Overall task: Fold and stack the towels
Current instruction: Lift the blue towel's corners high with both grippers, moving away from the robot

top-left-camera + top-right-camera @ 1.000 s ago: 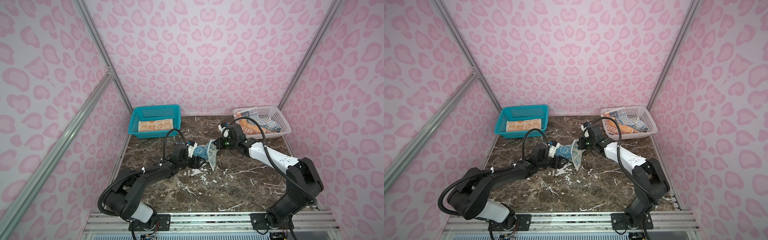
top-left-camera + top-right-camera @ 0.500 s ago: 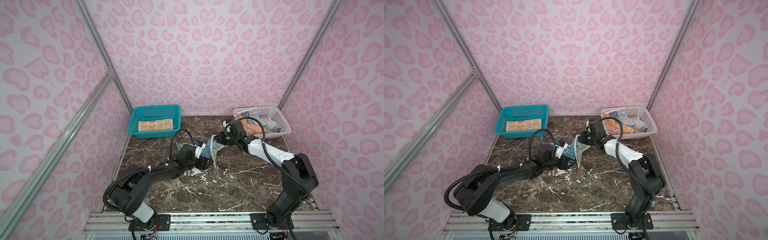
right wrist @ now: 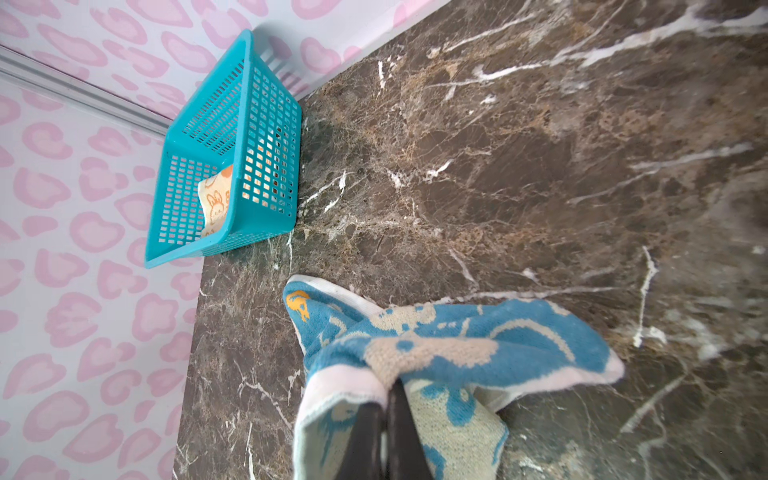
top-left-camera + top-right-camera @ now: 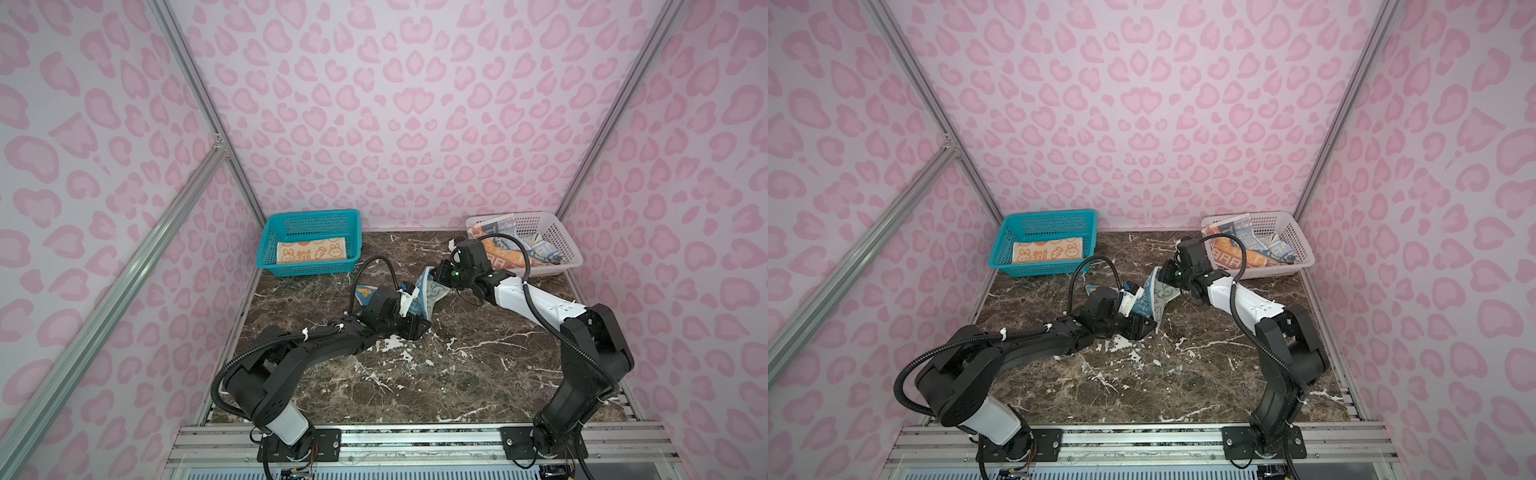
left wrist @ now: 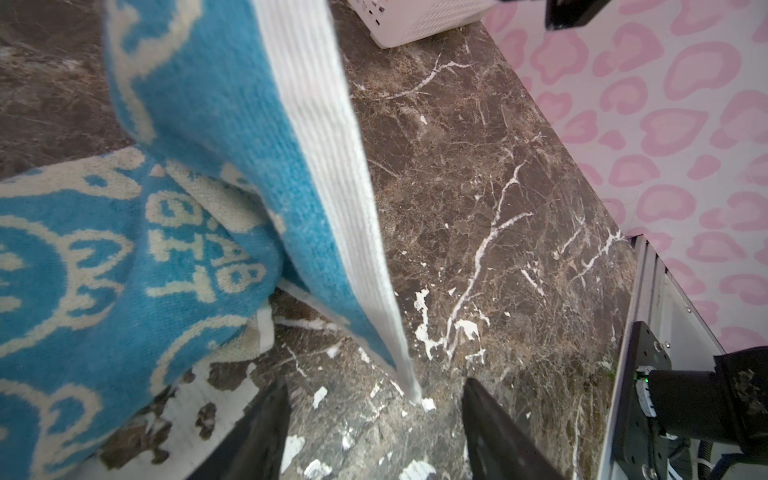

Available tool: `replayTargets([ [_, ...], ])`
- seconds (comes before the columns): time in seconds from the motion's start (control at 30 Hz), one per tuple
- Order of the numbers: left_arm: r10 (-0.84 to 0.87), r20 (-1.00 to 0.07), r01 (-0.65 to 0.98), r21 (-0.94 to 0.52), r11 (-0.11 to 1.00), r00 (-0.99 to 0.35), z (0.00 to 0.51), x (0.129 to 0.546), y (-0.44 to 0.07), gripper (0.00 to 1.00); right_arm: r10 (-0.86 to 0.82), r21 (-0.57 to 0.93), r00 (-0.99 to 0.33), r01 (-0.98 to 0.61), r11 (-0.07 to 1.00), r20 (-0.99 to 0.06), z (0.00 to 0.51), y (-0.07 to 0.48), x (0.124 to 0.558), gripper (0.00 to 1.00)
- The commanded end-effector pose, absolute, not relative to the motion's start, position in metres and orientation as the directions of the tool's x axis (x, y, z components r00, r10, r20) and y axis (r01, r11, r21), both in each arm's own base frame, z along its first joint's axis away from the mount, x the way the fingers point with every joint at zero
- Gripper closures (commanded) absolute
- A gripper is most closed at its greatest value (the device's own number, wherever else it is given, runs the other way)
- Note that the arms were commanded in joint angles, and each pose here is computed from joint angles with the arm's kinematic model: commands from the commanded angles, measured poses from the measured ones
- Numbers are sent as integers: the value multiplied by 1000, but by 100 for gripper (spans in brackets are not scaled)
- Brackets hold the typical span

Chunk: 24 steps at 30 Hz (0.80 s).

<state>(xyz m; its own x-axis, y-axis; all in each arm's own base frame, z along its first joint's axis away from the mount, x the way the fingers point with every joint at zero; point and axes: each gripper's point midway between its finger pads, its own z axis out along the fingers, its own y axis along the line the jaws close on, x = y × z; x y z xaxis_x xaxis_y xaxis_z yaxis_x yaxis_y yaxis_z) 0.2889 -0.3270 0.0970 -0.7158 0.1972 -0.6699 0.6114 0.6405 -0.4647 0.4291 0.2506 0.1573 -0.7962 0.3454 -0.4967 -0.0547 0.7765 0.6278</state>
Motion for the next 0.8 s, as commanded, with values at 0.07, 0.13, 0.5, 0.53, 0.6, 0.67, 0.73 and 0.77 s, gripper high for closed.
replayTargets([
  [0.07,258,-628,608,-439,661,-734,84,288,-334,34,364,626,-779,-46,778,-510,155,248,434,100],
  [0.13,264,-621,606,-440,662,-738,82,287,-336,34,364,625,-780,-44,780,-509,154,247,433,100],
  [0.5,263,-540,542,-459,704,-799,54,291,-341,51,381,628,-769,-33,778,-513,153,240,435,100],
  [0.53,265,-534,539,-459,706,-803,52,292,-342,55,381,629,-769,-36,777,-514,154,240,435,100],
  [0.6,269,-526,534,-454,713,-807,50,294,-342,61,378,629,-770,-39,777,-514,154,240,434,100],
  [0.67,266,-524,528,-449,721,-809,49,296,-342,69,378,627,-769,-39,778,-516,154,238,434,100],
  [0.73,260,-525,520,-441,731,-810,49,298,-340,78,374,625,-770,-40,780,-516,153,237,432,100],
  [0.77,256,-526,515,-434,739,-811,49,299,-338,84,372,624,-771,-42,780,-517,152,237,432,100],
])
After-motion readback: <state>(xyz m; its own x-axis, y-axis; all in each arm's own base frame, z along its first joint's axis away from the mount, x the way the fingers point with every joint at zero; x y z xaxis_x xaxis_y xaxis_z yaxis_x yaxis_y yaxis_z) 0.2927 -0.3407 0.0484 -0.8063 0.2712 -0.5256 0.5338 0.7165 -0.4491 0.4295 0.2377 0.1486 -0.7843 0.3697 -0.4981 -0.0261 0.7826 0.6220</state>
